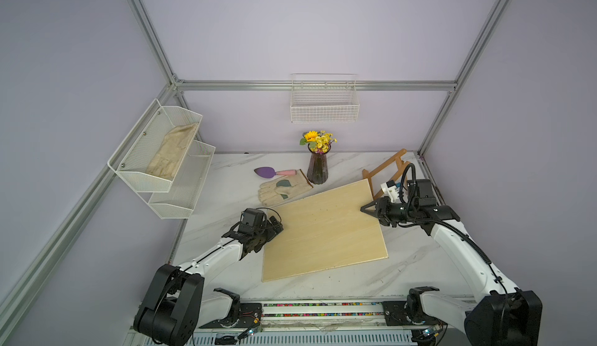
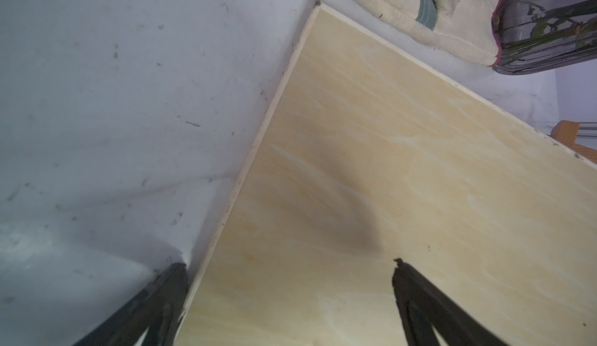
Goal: Assemble the easel
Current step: Pick up the drawing board from the center of the board.
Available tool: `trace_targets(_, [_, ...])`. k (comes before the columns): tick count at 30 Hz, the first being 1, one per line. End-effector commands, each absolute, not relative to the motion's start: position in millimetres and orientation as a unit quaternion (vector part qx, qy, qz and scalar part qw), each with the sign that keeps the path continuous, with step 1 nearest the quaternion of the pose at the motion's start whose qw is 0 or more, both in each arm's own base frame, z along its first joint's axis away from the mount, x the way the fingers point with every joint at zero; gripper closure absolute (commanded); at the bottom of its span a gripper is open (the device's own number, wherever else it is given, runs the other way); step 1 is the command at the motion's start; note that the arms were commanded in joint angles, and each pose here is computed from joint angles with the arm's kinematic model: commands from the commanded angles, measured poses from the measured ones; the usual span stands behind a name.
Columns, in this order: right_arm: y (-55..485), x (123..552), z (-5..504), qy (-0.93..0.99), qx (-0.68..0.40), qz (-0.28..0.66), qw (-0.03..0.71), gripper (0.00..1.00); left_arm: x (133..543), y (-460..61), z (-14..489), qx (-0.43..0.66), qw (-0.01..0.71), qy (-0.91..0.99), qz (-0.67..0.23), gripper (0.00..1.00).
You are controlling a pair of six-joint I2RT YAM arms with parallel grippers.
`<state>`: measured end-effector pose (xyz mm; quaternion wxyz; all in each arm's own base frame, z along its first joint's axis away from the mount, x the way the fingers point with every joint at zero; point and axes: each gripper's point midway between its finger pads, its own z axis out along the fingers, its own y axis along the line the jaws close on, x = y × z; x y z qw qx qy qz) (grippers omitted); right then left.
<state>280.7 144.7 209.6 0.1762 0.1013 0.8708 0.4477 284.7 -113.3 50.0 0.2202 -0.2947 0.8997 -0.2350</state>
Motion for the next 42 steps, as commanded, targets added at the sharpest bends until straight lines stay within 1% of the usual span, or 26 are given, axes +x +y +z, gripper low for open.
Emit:
trace_targets(1, [143.7,283.8,226.3,0.87,0.073,0.444,0.203,0.65,294.2,-121.5,62.4,-0.279,0.228,0.899,-0.251,0.0])
trace_targets(5, [143.5,284.7,232.8,0.868,0.067,0.443,0.214,0.74,294.6,-121.6,63.6,-0.279,0.229,0.898,-0.251,0.0])
trace_targets(7, [142.5,285.3,236.4,0.868,0.063,0.439,0.223,0.8,295.8,-121.9,66.5,-0.28,0.232,0.896,-0.254,0.0])
trace_targets(10, [143.3,286.2,240.4,0.866,0.059,0.439,0.231,0.86,297.3,-122.3,70.8,-0.279,0.237,0.894,-0.257,0.0])
trace_targets(15, [149.1,286.7,252.4,0.864,0.041,0.436,0.25,0.92,300.9,-123.8,80.7,-0.274,0.246,0.891,-0.264,0.0])
trace_targets(18, [148.8,290.1,262.9,0.857,0.039,0.433,0.275,0.93,304.5,-123.9,88.9,-0.271,0.255,0.889,-0.265,0.0])
trace_targets(23, [146.7,297.4,284.7,0.844,0.031,0.426,0.323,1.0,306.8,-122.1,105.8,-0.263,0.27,0.888,-0.263,0.0])
trace_targets(29, [150.2,300.6,309.5,0.825,0.012,0.424,0.374,1.0,306.1,-113.8,138.3,-0.244,0.307,0.885,-0.25,0.0])
trace_targets(35, [168.6,302.4,335.9,0.795,-0.023,0.424,0.434,1.0,306.0,-108.9,177.0,-0.212,0.353,0.877,-0.247,0.0])
trace_targets(42, [192.9,303.9,349.5,0.754,-0.07,0.437,0.484,1.0,304.3,-104.8,221.4,-0.179,0.391,0.871,-0.239,0.0])
